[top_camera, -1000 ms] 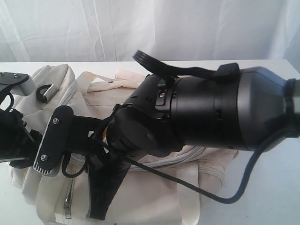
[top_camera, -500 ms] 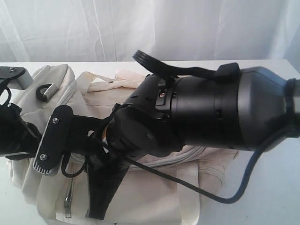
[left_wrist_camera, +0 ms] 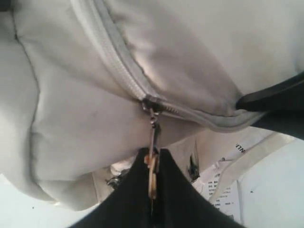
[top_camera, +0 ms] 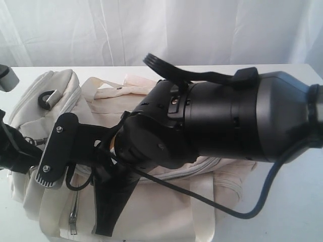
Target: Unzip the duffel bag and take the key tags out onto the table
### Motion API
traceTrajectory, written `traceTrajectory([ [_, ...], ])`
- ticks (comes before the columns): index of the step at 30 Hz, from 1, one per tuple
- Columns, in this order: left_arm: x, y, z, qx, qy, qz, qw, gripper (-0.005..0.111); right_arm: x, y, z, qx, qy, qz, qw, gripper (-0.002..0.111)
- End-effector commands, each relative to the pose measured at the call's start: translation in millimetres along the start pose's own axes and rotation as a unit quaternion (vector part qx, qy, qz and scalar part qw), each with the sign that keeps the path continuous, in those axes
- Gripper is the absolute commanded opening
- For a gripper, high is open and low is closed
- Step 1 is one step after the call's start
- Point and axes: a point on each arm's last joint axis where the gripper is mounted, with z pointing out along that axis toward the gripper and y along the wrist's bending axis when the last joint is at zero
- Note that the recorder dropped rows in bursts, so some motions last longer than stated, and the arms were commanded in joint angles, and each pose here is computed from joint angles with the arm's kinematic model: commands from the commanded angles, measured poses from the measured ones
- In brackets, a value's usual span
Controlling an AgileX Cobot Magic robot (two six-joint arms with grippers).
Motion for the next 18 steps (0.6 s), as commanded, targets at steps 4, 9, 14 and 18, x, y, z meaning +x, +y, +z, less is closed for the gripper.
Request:
traceTrajectory([
  [4, -24, -0.7, -15, -0.009, -0.045, -0.001, 0.999, 0.0, 4, 3, 0, -0.012, 0.02, 0.006, 1.0, 0.0],
  [9, -32, 3.0, -3, 0.002, -0.009, -0.007, 1.0, 0.0, 5, 3, 0, -0.016, 0.026, 0.008, 0.999, 0.0],
  [14, -41, 8.7, 9, 0.001, 0.0, -0.013, 1.0, 0.0, 5, 3, 0, -0.016, 0.026, 0.008, 0.999, 0.0],
  [18, -50, 12.6, 13, -0.006, -0.003, -0.008, 1.0, 0.0, 5, 4, 0, -0.017, 0.026, 0.009, 0.999, 0.0],
])
